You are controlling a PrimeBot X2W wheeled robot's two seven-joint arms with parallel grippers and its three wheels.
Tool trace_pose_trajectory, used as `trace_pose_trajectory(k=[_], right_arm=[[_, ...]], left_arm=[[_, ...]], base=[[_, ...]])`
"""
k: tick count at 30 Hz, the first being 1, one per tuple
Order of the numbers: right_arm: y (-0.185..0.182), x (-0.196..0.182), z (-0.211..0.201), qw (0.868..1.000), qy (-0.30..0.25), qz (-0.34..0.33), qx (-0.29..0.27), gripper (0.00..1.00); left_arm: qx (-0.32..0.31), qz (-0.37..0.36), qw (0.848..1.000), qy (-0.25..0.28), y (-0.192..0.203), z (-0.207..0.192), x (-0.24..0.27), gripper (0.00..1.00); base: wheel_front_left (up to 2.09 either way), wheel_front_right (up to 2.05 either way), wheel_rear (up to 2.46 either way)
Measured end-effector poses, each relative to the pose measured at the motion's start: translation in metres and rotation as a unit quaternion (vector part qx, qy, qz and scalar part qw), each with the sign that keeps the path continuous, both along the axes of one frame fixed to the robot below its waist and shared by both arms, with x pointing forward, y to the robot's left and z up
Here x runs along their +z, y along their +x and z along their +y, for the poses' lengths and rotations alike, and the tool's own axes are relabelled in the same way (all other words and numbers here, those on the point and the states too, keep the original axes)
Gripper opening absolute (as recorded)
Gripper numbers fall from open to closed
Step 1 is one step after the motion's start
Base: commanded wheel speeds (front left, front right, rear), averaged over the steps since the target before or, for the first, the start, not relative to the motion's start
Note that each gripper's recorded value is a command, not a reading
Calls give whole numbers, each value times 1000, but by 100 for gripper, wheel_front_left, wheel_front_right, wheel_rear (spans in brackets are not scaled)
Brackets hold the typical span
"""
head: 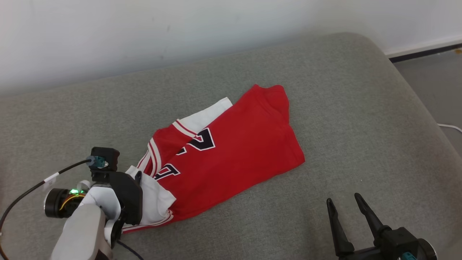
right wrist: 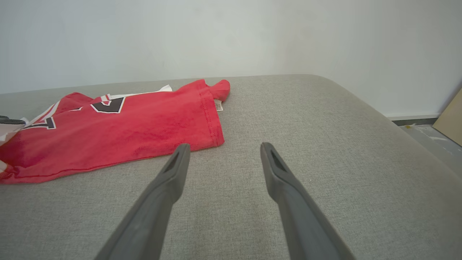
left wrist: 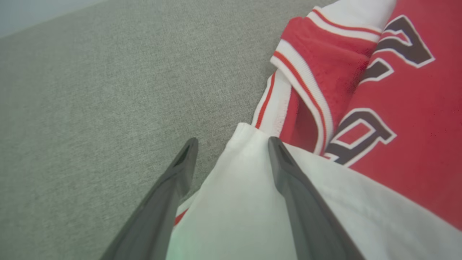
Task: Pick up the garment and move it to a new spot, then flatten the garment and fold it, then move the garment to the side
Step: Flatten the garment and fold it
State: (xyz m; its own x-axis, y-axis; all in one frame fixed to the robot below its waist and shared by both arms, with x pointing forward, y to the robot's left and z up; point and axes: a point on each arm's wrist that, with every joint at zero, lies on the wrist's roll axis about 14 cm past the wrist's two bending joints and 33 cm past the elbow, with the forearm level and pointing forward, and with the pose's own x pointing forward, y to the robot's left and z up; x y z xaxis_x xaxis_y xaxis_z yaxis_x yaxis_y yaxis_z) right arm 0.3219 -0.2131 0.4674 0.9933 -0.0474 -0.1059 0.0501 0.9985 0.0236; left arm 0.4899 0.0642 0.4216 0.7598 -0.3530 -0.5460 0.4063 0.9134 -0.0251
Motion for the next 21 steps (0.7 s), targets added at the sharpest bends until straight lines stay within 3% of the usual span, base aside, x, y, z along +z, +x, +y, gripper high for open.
trace_pose_trajectory(k=[5,13,14,15,16,18,21], right_arm=[[-4,-4,-6,1000,-2,7,-12,100],[-5,-3,-5,1000,-1,7,-11,100],[-5,-2,-4,1000,-1,6,-9,100],[-5,-2,-3,1000,-1,6,-8,100],[-5,-2,-3,1000,-1,5,-7,100],[-5,-2,-3,1000,-1,6,-6,100],[-5,-2,-3,1000,-2,8,-5,100]], left_arm=[[-10,44,999,12,-2,-7,-18,100],[-3,43,999,27,1,-2,-16,100],[3,37,999,27,3,0,-15,80],[5,35,999,27,3,1,-14,46],[6,35,999,28,3,1,-14,38],[7,40,999,25,2,1,-16,4],[7,44,999,21,0,-1,-19,0]], base=[[0,0,0],[0,0,0],[0,0,0],[0,0,0],[0,0,0],[0,0,0],[0,0,0]])
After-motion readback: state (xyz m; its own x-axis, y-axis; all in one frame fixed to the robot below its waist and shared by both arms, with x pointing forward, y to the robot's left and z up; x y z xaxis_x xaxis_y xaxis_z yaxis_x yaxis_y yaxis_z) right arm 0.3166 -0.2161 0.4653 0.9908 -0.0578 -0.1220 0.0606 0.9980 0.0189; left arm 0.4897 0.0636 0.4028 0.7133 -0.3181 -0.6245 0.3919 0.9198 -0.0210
